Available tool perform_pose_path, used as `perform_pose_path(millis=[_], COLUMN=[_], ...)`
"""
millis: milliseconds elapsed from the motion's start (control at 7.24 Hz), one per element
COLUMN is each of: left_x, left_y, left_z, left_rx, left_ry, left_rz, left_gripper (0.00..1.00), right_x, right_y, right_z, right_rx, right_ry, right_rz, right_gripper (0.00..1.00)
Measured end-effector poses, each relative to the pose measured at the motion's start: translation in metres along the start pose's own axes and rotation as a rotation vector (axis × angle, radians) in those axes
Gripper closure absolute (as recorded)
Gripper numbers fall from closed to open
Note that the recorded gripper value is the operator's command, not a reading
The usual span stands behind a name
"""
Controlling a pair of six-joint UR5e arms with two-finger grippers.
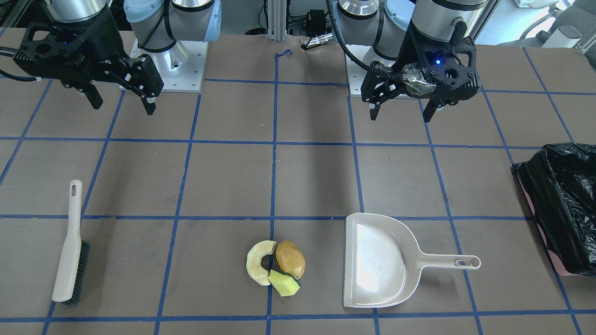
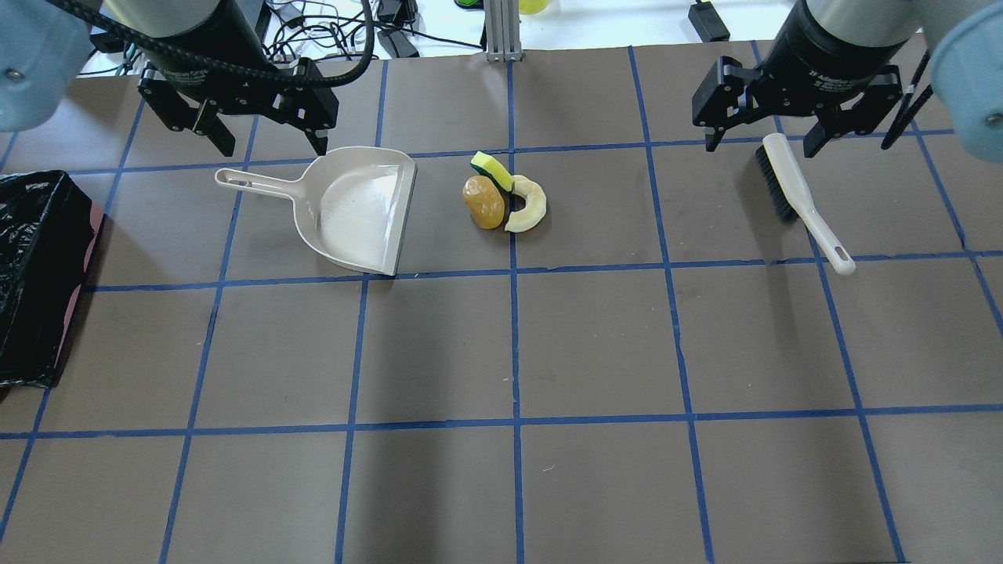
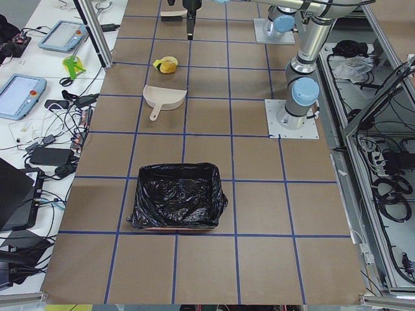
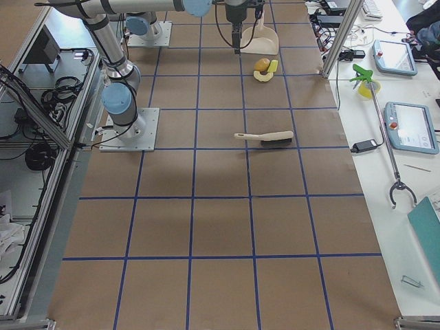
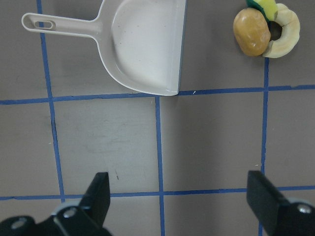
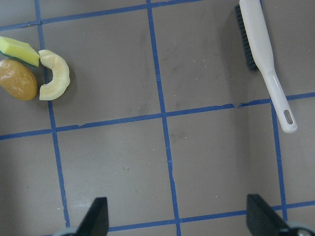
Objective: Sweep and dump trash into bin
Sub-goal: 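Move the left gripper to the dustpan handle while the right gripper approaches the brush handle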
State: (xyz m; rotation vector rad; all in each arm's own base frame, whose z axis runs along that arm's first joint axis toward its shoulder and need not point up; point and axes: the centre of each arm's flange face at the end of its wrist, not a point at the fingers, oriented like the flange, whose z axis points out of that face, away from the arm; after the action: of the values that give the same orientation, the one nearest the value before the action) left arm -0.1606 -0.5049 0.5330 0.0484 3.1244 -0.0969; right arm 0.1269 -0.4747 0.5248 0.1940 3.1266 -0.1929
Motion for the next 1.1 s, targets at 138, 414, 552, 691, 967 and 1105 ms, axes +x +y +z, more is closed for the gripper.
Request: perform_pose_path(millis=[138, 414, 552, 691, 967, 1105], left_x=[0.001, 0.001, -0.011, -0.040, -0.115, -0.147], left_y=[0.000, -0.001, -0.004, -0.010, -0.020, -0.024], left_z=[0.000, -0.001, 0.001, 0.003, 0.005, 0.010], left_rx=[-0.001, 0.003, 0.004, 0.001, 0.000, -0.003], left_ry=[0.006, 0.023, 0.017, 0.012, 0.006, 0.004], left_rz=[0.000, 0.002, 0.000, -0.016, 0.004, 0.064], left_gripper=[0.00, 0.00, 0.00, 0.00, 0.00, 0.00], right_x=[0.000, 0.001, 0.002, 0.003, 0.013, 0.025], right_y=[0.002, 0.003, 0.003, 0.002, -0.003, -0.008], right_z=[0.000, 0.000, 0.002, 0.004, 0.009, 0.011], right_rx=[-0.008, -0.016, -0.020, -0.023, -0.025, -0.029], right_ry=[0.002, 0.001, 0.004, 0.007, 0.013, 0.015], right_rz=[0.000, -0.002, -0.007, -0.034, -0.196, -0.222], right_gripper=[0.00, 0.00, 0.00, 0.00, 0.00, 0.00])
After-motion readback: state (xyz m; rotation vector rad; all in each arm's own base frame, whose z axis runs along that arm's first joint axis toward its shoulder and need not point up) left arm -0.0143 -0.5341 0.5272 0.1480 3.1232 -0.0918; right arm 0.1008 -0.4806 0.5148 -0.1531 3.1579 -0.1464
